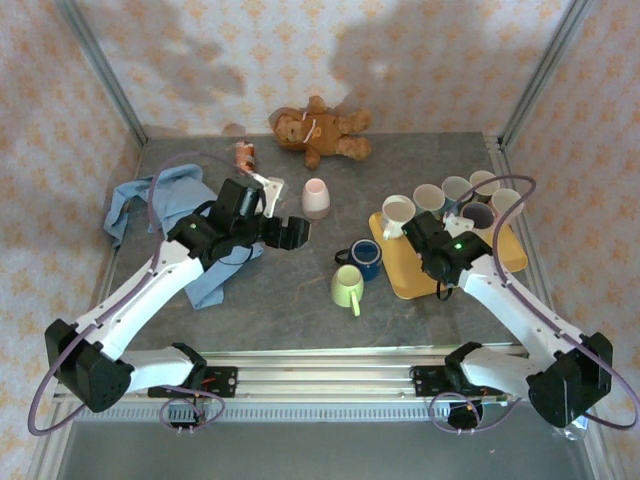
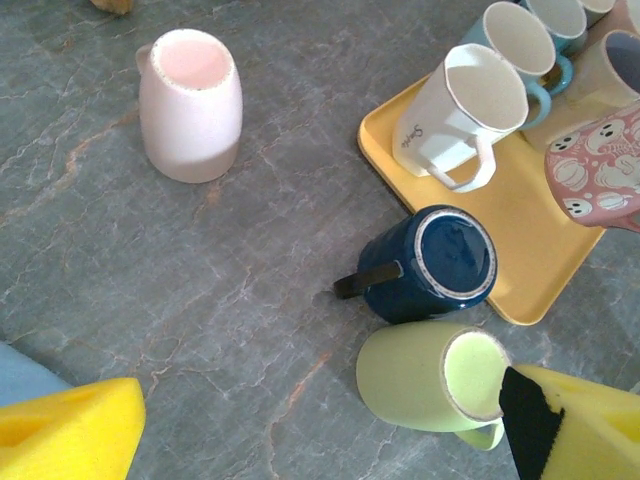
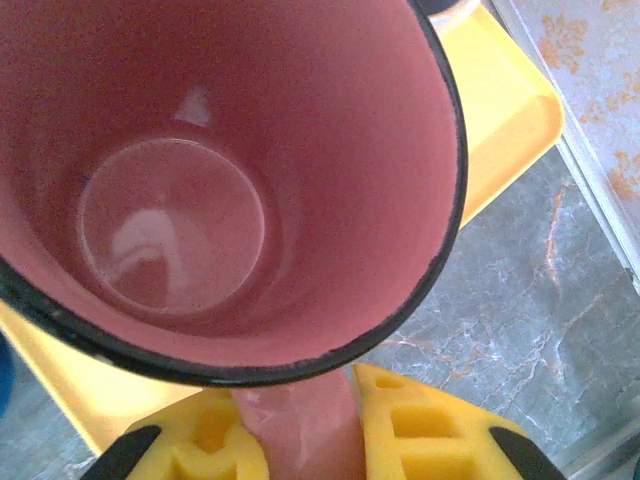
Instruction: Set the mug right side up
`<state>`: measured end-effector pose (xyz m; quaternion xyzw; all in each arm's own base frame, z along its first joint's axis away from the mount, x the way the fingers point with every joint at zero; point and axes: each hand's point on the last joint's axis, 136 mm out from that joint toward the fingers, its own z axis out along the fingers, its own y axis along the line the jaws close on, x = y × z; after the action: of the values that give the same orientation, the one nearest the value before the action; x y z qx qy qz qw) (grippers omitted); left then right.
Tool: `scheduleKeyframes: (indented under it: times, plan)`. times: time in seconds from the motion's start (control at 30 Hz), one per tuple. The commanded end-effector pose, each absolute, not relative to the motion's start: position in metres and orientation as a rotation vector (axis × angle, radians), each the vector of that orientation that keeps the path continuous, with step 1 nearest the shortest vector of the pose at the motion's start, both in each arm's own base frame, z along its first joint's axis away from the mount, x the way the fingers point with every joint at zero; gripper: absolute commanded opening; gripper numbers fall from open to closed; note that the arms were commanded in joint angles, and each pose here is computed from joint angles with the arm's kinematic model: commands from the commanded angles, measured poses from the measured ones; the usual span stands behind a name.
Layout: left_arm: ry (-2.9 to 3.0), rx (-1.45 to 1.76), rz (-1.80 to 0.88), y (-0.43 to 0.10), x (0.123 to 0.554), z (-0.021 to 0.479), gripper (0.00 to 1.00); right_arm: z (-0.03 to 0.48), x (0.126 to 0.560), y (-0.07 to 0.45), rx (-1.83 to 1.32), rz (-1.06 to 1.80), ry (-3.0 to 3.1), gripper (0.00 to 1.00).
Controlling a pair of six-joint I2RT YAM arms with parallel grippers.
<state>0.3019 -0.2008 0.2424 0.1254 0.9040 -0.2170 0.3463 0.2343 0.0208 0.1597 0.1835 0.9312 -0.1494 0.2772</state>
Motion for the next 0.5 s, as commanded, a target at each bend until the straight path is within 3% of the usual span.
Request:
scheduleKeyframes:
  times: [0.0,0.47]
  plan:
    - [2.36,0.29,-0.503,-0.197,0.305,0.236,0.92,0.172,0.257,0.015,0.571,-0.405,2.352,0.0]
    - [2.446,0.224,-0.433,-0.201,0.306,0.215,0.93,0.143,0.272,0.01,0.555,-0.547,2.407,0.0]
